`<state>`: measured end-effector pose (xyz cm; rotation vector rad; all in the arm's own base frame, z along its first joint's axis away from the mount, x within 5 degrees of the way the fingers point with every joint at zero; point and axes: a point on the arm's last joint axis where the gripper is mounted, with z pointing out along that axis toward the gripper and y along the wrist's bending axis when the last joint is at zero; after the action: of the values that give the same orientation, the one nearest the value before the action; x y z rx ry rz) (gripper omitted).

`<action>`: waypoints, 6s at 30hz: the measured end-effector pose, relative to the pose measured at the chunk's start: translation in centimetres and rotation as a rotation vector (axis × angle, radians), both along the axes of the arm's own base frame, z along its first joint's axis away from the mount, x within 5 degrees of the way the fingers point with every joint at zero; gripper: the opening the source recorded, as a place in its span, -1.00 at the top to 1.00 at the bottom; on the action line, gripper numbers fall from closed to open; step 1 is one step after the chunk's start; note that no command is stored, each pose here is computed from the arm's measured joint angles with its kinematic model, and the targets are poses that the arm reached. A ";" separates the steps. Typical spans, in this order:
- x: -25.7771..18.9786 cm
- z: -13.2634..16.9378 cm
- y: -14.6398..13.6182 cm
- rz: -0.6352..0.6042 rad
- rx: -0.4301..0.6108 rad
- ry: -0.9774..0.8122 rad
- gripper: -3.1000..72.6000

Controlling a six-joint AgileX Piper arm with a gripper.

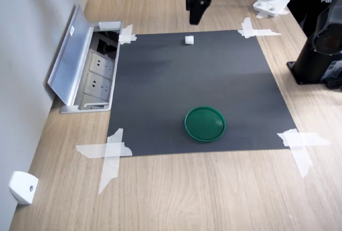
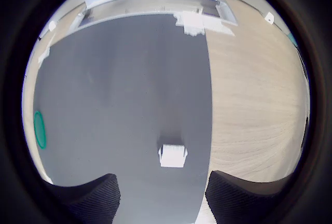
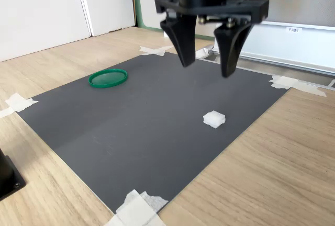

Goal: Grasp a white terminal and put it on the green lid.

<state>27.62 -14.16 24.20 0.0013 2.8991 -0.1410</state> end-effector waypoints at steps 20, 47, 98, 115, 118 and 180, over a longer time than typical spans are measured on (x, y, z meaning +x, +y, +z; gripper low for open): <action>2.1 -5.8 -1.2 0.004 0.028 0.079 -0.95; 2.7 -6.9 -1.5 0.047 0.036 0.115 0.11; 2.3 -4.3 30.4 0.996 -0.069 0.107 0.11; 1.9 -5.4 30.1 1.003 -0.072 0.102 0.11; 1.8 -5.4 30.1 1.004 -0.074 0.106 0.05; -22.6 -1.0 14.4 0.142 0.042 -1.174 0.94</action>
<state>5.04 0.28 23.21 -0.0835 1.7219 -0.0275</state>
